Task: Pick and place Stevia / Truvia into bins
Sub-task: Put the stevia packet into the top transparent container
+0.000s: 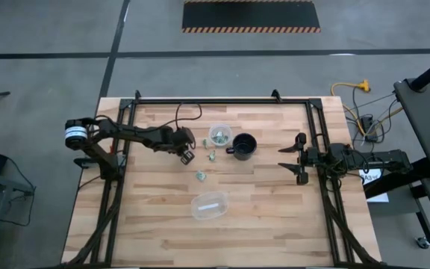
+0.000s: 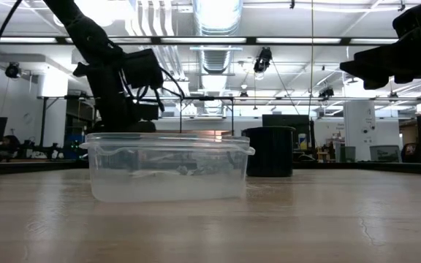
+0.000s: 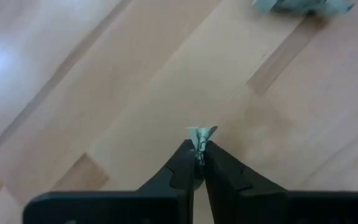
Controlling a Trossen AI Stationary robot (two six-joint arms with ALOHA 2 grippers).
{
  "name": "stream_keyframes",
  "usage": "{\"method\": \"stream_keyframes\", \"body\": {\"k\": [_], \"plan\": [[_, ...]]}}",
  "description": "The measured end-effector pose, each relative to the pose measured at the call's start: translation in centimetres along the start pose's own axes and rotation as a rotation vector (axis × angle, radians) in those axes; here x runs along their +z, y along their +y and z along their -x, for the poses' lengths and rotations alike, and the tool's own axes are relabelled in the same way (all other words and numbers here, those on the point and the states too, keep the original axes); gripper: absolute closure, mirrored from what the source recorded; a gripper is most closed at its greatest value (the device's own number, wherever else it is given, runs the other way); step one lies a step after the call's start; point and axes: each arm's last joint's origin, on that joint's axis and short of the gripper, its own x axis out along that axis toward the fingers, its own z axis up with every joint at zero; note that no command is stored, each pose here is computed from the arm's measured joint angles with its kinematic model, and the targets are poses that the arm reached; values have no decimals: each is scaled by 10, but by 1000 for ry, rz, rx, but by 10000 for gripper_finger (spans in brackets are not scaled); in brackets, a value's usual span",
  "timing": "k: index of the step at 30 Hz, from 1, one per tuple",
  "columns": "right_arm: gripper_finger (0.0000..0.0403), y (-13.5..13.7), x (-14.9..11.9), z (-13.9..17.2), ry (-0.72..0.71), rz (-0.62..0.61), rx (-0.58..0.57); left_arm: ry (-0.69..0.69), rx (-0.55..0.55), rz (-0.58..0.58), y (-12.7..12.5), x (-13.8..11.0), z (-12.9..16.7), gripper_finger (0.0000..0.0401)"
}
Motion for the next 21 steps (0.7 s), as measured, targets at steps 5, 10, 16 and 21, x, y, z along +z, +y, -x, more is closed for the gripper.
{"method": "stream_keyframes", "body": {"k": [5, 10, 16, 21], "plan": [[181, 0, 0, 0, 0, 0, 1, -65, -55, -14, -4, 8, 1, 398], [181, 0, 0, 0, 0, 0, 0, -148, -135, -18, -9, 18, 3, 400], [181, 0, 0, 0, 0, 0, 1, -235, -173, -26, -13, 25, 5, 400], [181, 0, 0, 0, 0, 0, 0, -346, -216, -28, -18, 31, 7, 401]]}}
